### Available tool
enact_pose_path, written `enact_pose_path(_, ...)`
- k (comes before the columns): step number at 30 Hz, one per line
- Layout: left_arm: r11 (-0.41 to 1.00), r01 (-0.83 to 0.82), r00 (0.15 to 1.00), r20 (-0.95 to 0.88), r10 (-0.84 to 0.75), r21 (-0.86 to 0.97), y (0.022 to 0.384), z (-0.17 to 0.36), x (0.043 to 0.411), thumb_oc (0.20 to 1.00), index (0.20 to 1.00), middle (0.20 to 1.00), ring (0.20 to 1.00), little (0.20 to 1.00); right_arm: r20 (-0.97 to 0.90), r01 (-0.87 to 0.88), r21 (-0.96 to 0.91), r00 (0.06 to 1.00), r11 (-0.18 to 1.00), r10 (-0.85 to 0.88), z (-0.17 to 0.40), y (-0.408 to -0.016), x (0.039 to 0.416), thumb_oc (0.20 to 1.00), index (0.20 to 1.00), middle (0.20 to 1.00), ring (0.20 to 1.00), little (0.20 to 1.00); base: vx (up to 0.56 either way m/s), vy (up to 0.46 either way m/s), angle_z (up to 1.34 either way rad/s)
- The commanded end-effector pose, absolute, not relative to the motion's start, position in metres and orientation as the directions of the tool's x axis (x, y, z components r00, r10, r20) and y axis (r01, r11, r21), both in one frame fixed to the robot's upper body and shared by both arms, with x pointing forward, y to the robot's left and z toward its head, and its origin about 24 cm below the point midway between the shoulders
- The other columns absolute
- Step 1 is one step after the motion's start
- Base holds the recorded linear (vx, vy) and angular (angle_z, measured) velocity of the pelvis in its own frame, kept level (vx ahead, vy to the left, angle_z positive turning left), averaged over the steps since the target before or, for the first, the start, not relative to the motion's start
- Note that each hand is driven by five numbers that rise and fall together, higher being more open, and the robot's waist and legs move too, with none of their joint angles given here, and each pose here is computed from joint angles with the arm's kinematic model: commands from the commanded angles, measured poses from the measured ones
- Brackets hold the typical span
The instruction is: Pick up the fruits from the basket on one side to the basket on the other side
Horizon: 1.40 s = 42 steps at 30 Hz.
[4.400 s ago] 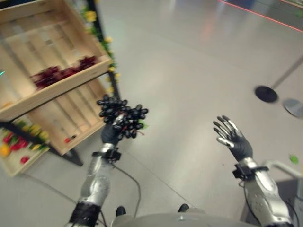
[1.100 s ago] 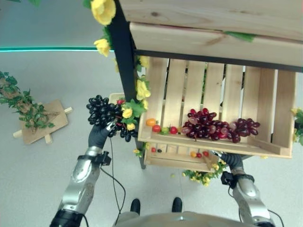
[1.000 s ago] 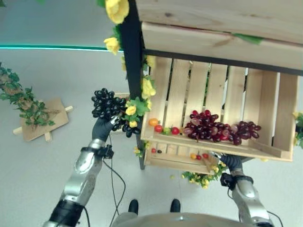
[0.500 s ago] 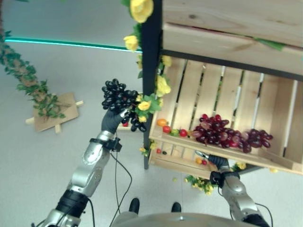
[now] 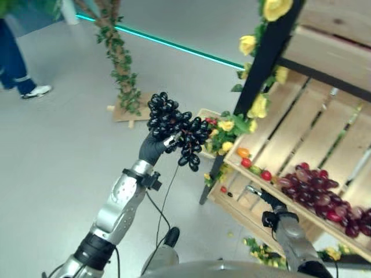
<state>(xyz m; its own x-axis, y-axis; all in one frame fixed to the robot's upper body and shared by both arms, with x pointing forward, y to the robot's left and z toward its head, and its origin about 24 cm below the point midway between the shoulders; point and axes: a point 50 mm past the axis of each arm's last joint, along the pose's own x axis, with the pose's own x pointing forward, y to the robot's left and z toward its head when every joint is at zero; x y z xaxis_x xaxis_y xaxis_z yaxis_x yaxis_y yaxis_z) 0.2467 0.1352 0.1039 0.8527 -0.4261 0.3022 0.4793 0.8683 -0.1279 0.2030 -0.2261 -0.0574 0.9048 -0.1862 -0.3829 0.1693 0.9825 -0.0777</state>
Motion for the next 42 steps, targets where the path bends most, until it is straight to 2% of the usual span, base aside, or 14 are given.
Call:
enact_pose_path(1,0.846,0.529,0.75,0.504,-0.428,-0.068,0.13,0.144,0.243,0.2,0.2,0.2,0.2,0.2,-0.004,0.167,-0.1,0.986,0.981,-0.169,0.018,-0.237,0.26,1.0,1.0,1.0,1.0,1.0,-0.01,-0.018,0.34)
enact_pose_path(8,0.837,0.543,0.72,0.55,-0.423,-0.067,0.131,0.156,0.238,0.2,0.2,0.2,0.2,0.2,-0.016,0.193,-0.104,0.981,0.976,-0.196,0.016,-0.243,0.259,1.0,1.0,1.0,1.0,1.0,-0.02,-0.021,0.19)
enact_pose_path(16,0.781,0.623,0.627,0.625,-0.466,-0.043,0.126,0.178,0.225,0.2,0.2,0.2,0.2,0.2,-0.051,0.206,-0.112,0.976,0.972,-0.212,0.009,-0.247,0.259,1.0,1.0,1.0,1.0,1.0,0.0,-0.002,0.01)
enact_pose_path(21,0.731,0.682,0.552,0.642,-0.533,0.021,0.111,0.189,0.225,0.2,0.2,0.2,0.2,0.2,-0.078,0.185,-0.117,0.978,0.976,-0.195,0.004,-0.244,0.26,1.0,1.0,1.0,1.0,1.0,0.01,-0.001,0.04)
enact_pose_path(28,0.651,0.759,0.502,0.62,-0.603,0.018,0.089,0.19,0.229,0.2,0.2,0.2,0.2,0.2,-0.098,0.149,-0.117,0.982,0.982,-0.161,0.001,-0.236,0.263,1.0,1.0,1.0,1.0,1.0,0.01,0.002,-0.02)
enact_pose_path(35,0.559,0.82,0.527,0.536,-0.66,-0.119,0.068,0.167,0.237,0.2,0.2,0.2,0.2,0.2,-0.111,0.119,-0.11,0.985,0.987,-0.131,0.0,-0.229,0.266,1.0,1.0,1.0,1.0,1.0,0.0,0.043,-0.18)
enact_pose_path(42,0.546,0.813,0.575,0.421,-0.702,-0.201,0.055,0.139,0.245,0.2,0.2,0.2,0.2,0.2,-0.115,0.07,-0.101,0.99,0.992,-0.082,0.001,-0.215,0.273,1.0,1.0,1.0,1.0,1.0,0.02,0.035,-0.33)
